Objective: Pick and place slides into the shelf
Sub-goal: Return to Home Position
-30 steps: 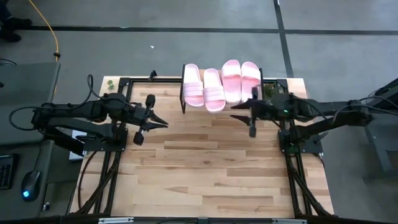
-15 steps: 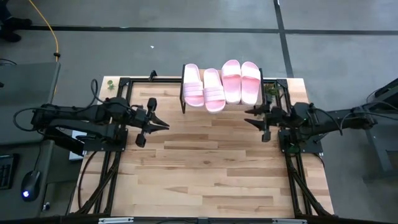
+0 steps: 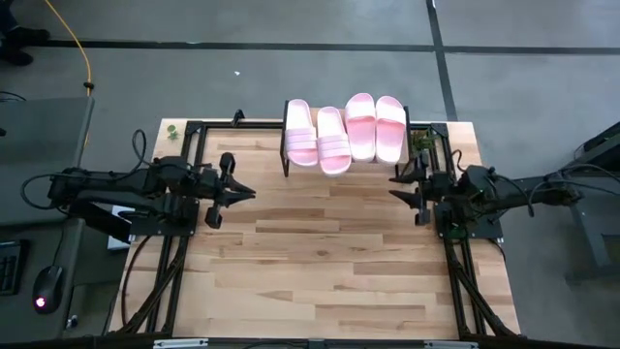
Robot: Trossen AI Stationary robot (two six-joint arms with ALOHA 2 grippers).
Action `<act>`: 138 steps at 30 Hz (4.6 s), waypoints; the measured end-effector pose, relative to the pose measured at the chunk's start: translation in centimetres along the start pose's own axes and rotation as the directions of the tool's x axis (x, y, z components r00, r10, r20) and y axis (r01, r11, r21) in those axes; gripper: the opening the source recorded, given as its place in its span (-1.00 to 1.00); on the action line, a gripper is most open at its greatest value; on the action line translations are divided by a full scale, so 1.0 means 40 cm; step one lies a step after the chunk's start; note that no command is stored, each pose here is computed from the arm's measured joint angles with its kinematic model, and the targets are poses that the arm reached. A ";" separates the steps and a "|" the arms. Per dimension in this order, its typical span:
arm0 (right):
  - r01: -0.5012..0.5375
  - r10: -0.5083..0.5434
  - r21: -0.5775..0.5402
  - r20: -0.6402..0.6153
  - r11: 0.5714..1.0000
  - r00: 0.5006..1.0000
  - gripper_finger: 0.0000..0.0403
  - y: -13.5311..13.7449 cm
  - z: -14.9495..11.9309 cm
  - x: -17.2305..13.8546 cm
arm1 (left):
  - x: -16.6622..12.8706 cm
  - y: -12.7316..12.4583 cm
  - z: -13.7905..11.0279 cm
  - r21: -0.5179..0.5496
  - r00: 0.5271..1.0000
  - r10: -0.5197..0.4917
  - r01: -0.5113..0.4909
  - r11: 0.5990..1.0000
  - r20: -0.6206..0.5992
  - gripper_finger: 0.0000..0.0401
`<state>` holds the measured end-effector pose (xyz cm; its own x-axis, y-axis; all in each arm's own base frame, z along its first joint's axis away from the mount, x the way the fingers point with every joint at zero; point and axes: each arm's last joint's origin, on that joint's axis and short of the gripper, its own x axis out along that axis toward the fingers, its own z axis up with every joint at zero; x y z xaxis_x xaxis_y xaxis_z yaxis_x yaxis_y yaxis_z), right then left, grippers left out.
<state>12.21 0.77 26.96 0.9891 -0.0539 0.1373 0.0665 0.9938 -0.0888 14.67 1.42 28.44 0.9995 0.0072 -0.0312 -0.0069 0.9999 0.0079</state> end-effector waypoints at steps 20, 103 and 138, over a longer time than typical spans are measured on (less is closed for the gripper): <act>-0.056 0.044 0.083 0.146 0.995 0.988 -0.34 0.009 -0.105 -0.046 | -0.105 -0.013 -0.112 -0.094 0.994 0.000 0.010 0.996 0.106 -0.88; -0.144 0.145 0.049 -0.030 0.988 0.989 -0.34 0.045 -0.220 -0.062 | -0.097 -0.009 -0.307 -0.051 0.997 0.070 -0.071 0.996 -0.014 -0.88; 0.027 0.036 0.186 -0.326 0.982 0.945 -0.34 0.041 -0.288 -0.073 | -0.098 -0.008 -0.319 -0.069 0.993 0.095 -0.100 0.993 -0.069 -0.88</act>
<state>10.96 1.42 15.06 0.9797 -0.0471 -0.1948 0.0677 0.9926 0.1003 10.36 1.18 15.80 0.9897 0.1030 -0.0992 -0.1091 0.9923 -0.0581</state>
